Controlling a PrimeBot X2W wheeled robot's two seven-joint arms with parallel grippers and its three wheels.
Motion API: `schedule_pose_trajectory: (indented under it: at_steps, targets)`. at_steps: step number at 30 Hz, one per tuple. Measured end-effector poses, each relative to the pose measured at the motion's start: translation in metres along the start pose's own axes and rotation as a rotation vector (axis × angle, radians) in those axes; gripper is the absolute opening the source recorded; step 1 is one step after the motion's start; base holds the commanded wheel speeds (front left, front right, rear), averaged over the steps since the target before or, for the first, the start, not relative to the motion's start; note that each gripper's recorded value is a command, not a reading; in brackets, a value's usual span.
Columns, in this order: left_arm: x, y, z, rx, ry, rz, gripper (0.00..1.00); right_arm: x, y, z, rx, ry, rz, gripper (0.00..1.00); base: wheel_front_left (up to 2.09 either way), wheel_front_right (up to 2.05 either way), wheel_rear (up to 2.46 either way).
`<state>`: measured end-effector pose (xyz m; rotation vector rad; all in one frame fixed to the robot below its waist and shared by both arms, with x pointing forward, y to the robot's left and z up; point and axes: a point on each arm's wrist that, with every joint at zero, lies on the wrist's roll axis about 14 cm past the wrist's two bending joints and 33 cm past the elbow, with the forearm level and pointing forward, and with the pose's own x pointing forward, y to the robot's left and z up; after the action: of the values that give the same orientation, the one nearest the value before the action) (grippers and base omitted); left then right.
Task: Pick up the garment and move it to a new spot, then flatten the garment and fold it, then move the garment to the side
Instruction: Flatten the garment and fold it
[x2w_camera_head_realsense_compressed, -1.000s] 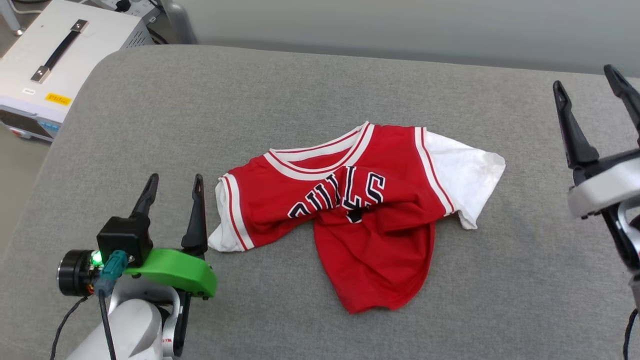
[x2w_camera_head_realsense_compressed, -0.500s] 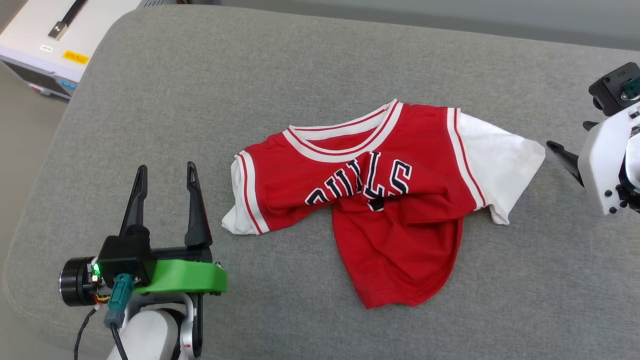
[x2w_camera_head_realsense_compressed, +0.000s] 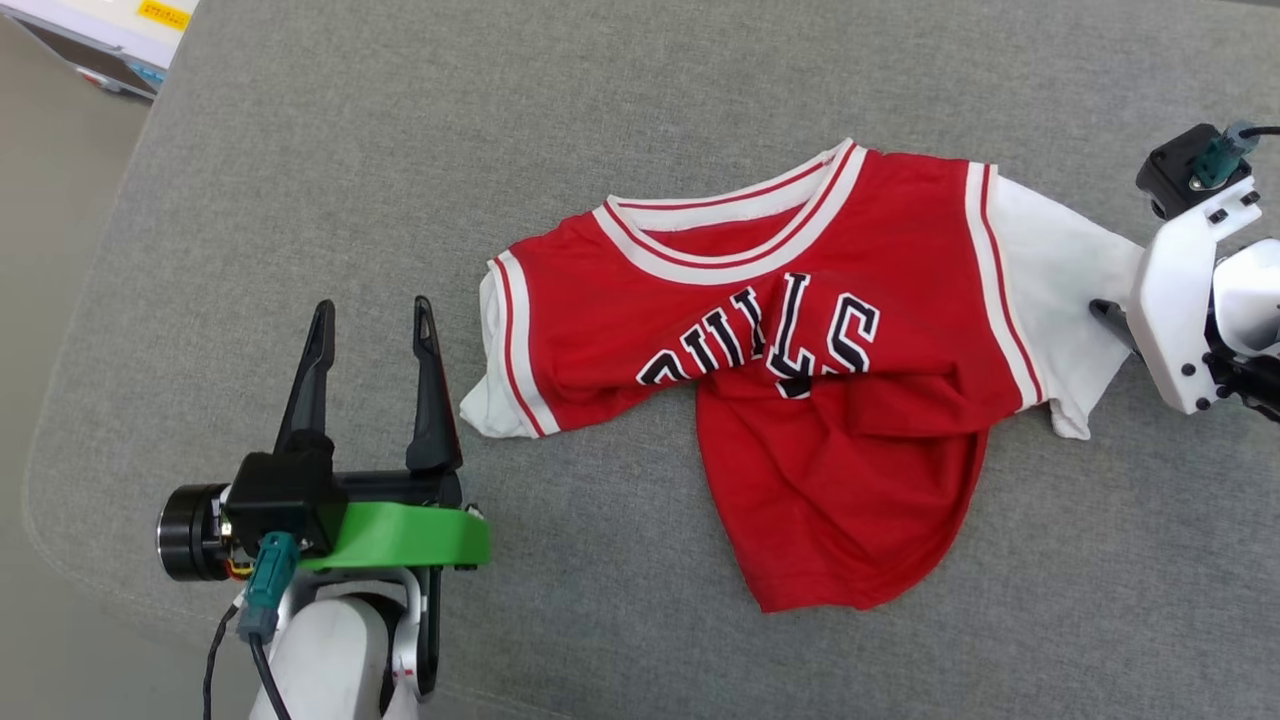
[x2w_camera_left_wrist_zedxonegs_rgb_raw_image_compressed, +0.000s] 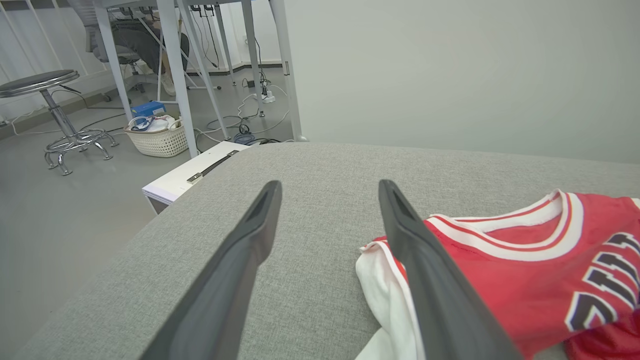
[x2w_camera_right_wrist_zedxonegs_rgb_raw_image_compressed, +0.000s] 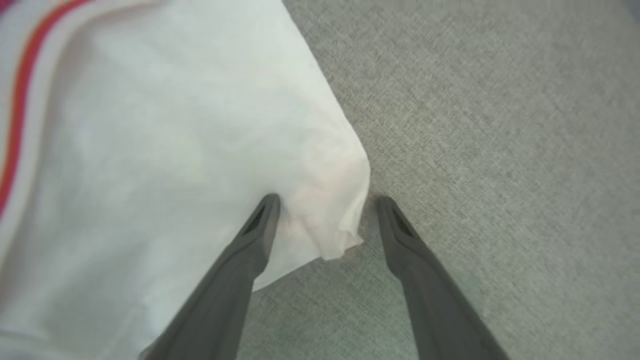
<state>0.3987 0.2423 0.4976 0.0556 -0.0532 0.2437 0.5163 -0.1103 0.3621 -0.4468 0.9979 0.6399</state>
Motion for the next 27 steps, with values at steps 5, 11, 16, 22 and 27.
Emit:
schedule_pose_trajectory:
  at_steps: [5, 11, 16, 22, 27]
  targets:
    - [0.001, 0.004, -0.009, 0.009, 0.023, 0.008, 1.0, 0.012, 0.004, 0.0, 0.009, 0.001, 0.035, 0.43, 0.0, 0.0, 0.0]
    - [0.003, 0.003, -0.005, 0.009, 0.01, 0.002, 1.0, 0.005, 0.007, 0.014, -0.008, -0.104, 0.036, 0.0, 0.0, 0.0, 0.0]
    - [0.001, -0.001, 0.002, 0.003, -0.011, -0.02, 1.0, -0.018, 0.002, 0.039, -0.005, -0.261, 0.009, 0.0, 0.0, 0.0, 0.0]
    - [-0.008, 0.0, 0.01, -0.002, -0.027, -0.025, 1.0, -0.067, -0.025, 0.061, 0.018, -0.421, -0.075, 0.0, 0.0, 0.0, 0.0]
    - [-0.019, -0.003, 0.009, -0.015, -0.021, -0.039, 1.0, -0.096, -0.044, 0.031, 0.076, -0.416, -0.138, 0.0, 0.0, 0.0, 0.0]
